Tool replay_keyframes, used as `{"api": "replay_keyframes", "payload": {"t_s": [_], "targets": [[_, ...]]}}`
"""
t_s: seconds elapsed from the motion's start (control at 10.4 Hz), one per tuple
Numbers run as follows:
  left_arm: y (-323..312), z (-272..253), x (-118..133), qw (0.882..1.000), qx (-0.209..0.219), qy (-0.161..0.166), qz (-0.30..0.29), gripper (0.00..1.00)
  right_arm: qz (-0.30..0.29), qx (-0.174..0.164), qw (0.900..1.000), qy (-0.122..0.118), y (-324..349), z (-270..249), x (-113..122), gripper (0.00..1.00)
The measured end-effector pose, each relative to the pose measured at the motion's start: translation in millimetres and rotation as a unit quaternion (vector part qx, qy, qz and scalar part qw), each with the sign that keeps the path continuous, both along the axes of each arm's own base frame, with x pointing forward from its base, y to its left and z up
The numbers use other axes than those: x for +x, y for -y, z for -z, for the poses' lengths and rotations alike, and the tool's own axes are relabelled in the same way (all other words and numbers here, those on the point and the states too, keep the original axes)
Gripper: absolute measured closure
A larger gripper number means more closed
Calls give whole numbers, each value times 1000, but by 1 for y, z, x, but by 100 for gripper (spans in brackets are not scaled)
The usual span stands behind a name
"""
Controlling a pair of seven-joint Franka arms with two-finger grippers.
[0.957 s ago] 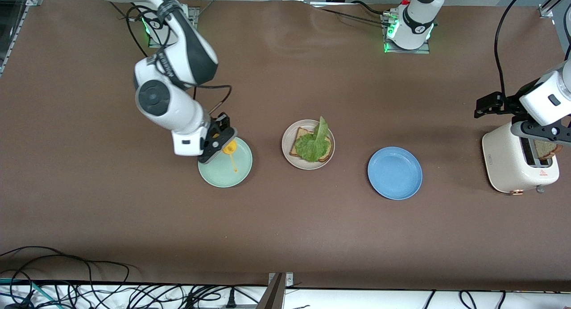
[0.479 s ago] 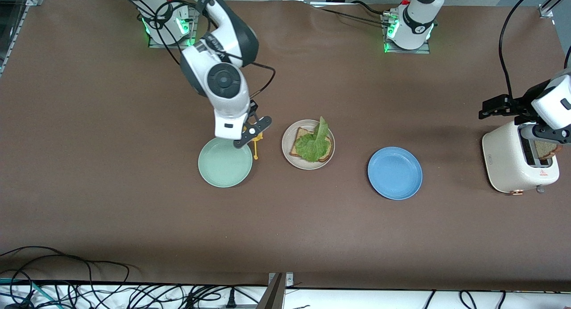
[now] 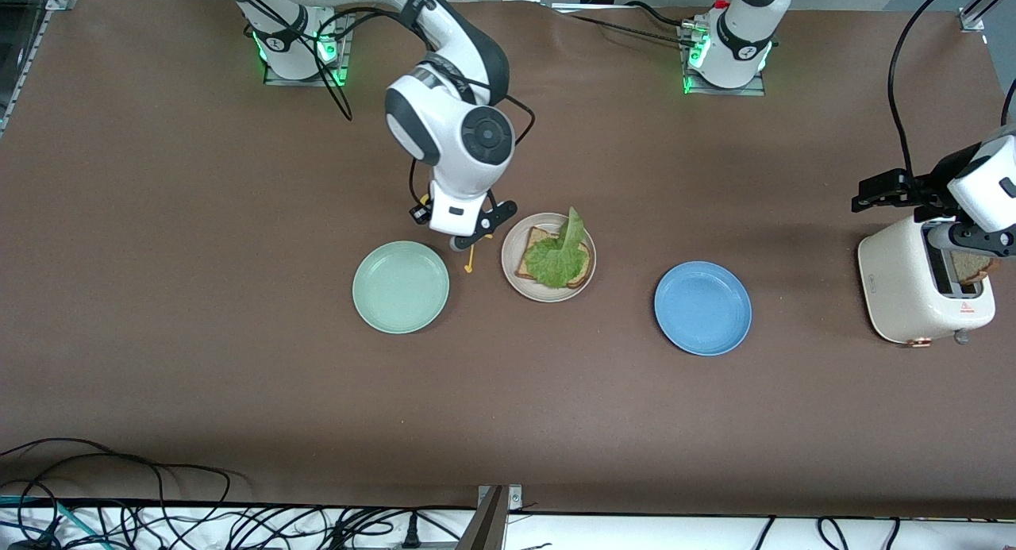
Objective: Make sandwich on beige plate with both arms
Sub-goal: 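Carry the mustard bottle over the sandwich on the beige plate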
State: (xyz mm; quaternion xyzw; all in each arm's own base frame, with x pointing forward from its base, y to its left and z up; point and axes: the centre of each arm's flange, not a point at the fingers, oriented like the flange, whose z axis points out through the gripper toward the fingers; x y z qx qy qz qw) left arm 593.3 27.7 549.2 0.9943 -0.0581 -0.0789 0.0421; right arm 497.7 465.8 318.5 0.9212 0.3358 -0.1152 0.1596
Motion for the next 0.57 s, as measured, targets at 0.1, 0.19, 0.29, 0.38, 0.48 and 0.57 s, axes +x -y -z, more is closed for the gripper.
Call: {"api": "replay_keyframes", "payload": {"t_s": [0.1,0.19,0.29,0.38,0.48,0.57], "targets": [[0,0,0,1000,0,0,0,0,-2,-22,1000,0,-9,8,-6,61],[0,0,0,1000,0,0,0,0,-3,-38,999,-1,-19,12,-9,61],[0,0,0,1000,0,-1,0,0,-5,-48,999,1,-28,15,-10,61],[0,0,0,1000,0,-1,0,0,-7,-54,998,3,-36,18,-11,61],[0,0,0,1000,0,-1,0,0,-11,-60,998,6,-41,23,-13,61],[0,0,-1,1000,0,-3,0,0,-15,-66,998,9,-47,29,-16,61]]}}
